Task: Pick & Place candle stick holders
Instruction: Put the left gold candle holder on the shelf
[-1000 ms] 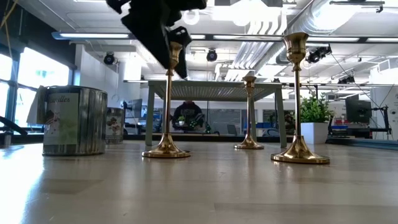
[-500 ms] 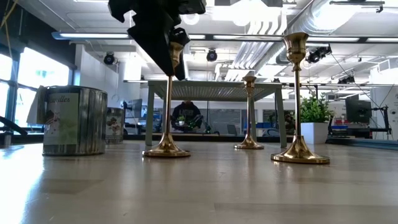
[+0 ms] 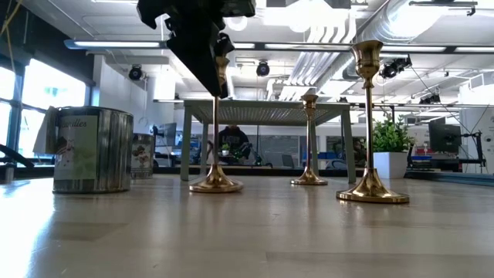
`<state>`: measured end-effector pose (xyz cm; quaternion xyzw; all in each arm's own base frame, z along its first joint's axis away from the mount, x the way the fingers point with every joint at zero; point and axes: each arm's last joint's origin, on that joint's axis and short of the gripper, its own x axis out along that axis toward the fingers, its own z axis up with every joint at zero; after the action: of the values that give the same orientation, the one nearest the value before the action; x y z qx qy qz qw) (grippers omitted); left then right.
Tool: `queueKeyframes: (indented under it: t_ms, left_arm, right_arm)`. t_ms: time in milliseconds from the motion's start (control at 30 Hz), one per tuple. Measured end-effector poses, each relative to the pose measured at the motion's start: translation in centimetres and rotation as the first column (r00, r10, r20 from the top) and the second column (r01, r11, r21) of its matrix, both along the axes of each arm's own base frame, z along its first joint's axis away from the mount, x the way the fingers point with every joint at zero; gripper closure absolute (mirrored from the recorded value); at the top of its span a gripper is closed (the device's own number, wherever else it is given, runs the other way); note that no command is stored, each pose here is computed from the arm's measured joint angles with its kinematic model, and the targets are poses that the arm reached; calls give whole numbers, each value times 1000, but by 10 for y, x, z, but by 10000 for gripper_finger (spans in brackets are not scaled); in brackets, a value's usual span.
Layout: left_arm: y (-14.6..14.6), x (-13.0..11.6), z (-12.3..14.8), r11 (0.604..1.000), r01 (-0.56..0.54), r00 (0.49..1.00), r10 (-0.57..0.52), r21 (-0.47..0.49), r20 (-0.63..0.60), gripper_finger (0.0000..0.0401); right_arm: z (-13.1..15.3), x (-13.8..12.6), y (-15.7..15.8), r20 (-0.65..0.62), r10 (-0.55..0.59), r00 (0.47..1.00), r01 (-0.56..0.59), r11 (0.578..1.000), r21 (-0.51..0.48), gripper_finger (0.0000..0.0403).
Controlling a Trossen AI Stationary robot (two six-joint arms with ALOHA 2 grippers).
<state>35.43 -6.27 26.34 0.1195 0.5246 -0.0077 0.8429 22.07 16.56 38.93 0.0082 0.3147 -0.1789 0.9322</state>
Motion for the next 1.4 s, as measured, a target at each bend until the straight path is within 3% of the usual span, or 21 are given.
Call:
queueKeyframes:
  t_ms: [233,467,600,800,1033,1233,1400]
  left_arm:
    - [-1,-1,23,1000,-7,1000,7,-1,-1,283]
    - [-3,-10,91,998,-34,998,30,57,60,283]
    - [-1,-17,131,999,-27,990,22,28,138,283]
    - [4,-30,170,993,-43,973,17,108,232,283]
    - [31,-44,209,978,-138,939,79,157,336,283]
    - [73,-64,230,954,-257,907,183,155,380,283]
    - [116,-77,233,939,-336,886,289,71,364,283]
  right_arm:
    - [1,-6,9,21,26,999,-26,1000,-14,258]
    - [2,-20,22,58,61,996,-59,998,-33,258]
    - [2,-28,31,65,99,993,-96,995,-40,258]
    - [3,-37,38,95,120,988,-113,991,-72,258]
    - [2,-41,39,101,121,987,-110,988,-112,258]
    - [2,-42,37,99,112,989,-97,984,-148,258]
    - [1,-43,34,98,101,990,-80,977,-200,258]
